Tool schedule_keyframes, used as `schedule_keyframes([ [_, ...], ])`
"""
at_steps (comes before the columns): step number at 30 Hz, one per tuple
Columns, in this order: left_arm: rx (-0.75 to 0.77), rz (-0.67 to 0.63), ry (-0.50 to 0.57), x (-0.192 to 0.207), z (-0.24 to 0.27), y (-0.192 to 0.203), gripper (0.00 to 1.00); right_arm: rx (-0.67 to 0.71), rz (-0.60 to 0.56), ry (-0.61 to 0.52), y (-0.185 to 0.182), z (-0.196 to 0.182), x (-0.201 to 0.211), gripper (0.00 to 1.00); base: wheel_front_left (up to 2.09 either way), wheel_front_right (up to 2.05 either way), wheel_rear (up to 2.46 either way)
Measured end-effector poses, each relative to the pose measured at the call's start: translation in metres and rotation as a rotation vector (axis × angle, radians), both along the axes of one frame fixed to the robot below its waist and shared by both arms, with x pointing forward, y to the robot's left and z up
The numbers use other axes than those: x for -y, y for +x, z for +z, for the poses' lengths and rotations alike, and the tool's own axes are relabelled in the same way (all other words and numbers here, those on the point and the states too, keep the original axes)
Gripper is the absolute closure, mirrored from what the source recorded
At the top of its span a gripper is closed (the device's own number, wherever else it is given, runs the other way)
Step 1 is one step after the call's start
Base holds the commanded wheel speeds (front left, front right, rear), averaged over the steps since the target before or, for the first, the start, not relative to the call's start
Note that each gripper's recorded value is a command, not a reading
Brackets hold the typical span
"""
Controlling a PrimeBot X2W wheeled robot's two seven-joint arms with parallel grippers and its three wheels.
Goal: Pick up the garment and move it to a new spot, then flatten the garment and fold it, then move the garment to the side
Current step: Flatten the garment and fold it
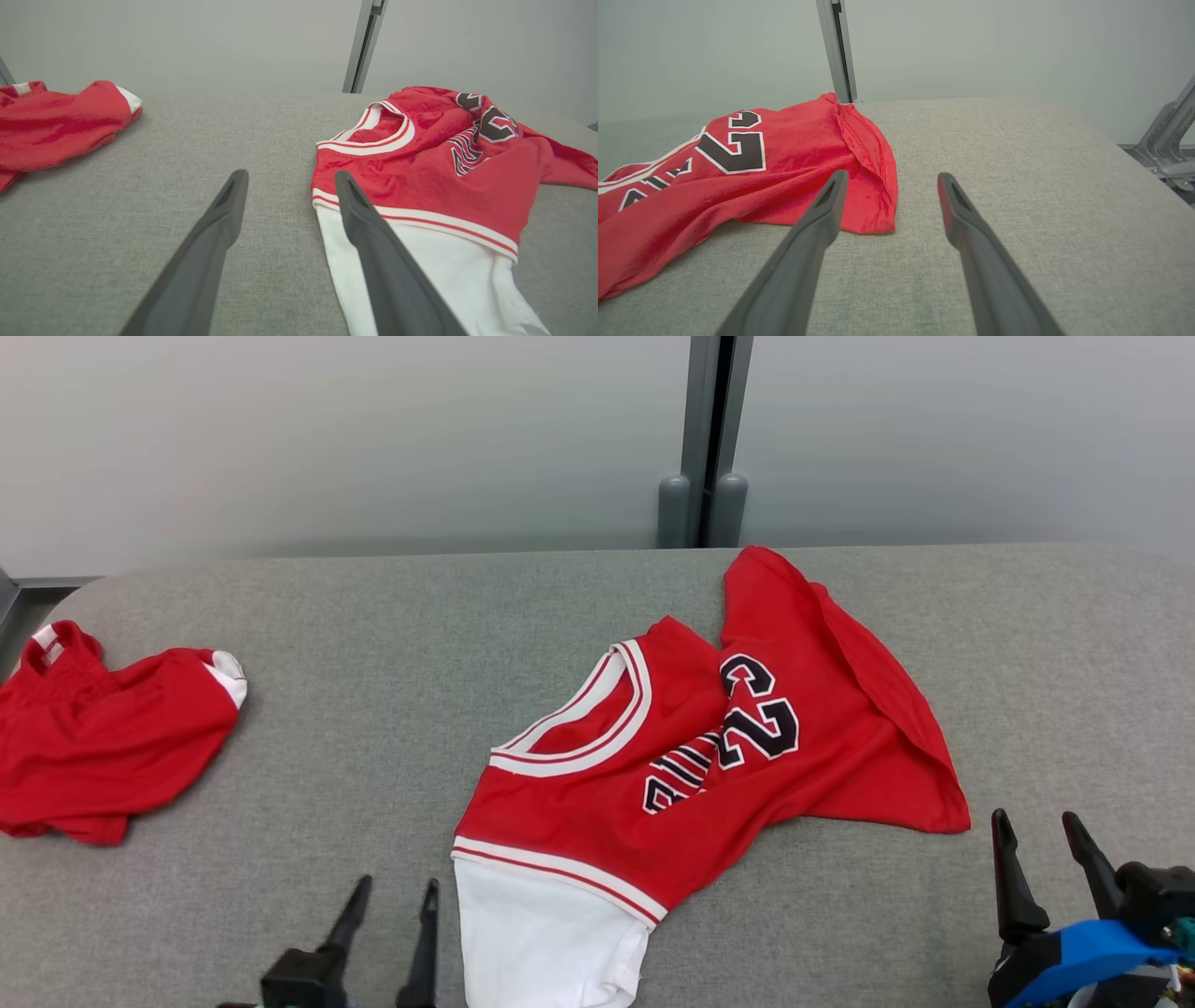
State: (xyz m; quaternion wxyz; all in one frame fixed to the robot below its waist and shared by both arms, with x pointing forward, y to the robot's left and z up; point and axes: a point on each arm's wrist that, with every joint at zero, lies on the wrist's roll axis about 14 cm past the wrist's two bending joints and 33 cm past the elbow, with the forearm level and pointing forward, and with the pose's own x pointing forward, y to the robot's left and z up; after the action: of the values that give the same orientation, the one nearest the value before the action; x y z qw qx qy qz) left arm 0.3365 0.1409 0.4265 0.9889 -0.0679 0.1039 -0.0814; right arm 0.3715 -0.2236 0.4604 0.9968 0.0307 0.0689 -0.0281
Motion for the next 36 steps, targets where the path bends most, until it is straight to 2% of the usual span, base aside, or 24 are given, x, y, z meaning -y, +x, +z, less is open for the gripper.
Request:
schedule_keyframes([
  [7,-0.135,-0.129,0.011,0.027,-0.035,-0.022,0.00,-0.034,-0.009,-0.002,0.016,-0.016,0.006,0.00,0.00,0.00,0.00],
  [18,-0.306,-0.230,0.016,0.048,-0.072,-0.053,0.00,-0.066,0.001,-0.005,0.035,-0.033,0.005,0.00,0.00,0.00,0.00],
  [26,-0.344,-0.275,-0.037,0.068,-0.076,-0.058,0.00,-0.092,0.000,-0.008,0.038,-0.043,0.007,0.00,0.00,0.00,0.00],
  [27,-0.347,-0.281,-0.038,0.070,-0.077,-0.058,0.12,-0.097,-0.001,-0.008,0.038,-0.045,0.007,0.00,0.00,0.00,0.00],
  [28,-0.351,-0.286,-0.040,0.072,-0.077,-0.057,0.51,-0.099,-0.001,-0.007,0.038,-0.046,0.007,0.00,0.00,0.00,0.00],
  [29,-0.353,-0.286,-0.039,0.072,-0.078,-0.056,0.83,-0.102,-0.001,-0.006,0.038,-0.047,0.008,0.00,0.00,0.00,0.00],
  [30,-0.356,-0.284,-0.037,0.071,-0.078,-0.055,1.00,-0.106,-0.002,-0.006,0.038,-0.048,0.008,0.00,0.00,0.00,0.00],
  [36,-0.311,-0.251,-0.043,0.065,-0.072,-0.040,1.00,-0.148,0.005,-0.007,0.038,-0.061,0.007,0.00,0.00,0.00,0.00],
])
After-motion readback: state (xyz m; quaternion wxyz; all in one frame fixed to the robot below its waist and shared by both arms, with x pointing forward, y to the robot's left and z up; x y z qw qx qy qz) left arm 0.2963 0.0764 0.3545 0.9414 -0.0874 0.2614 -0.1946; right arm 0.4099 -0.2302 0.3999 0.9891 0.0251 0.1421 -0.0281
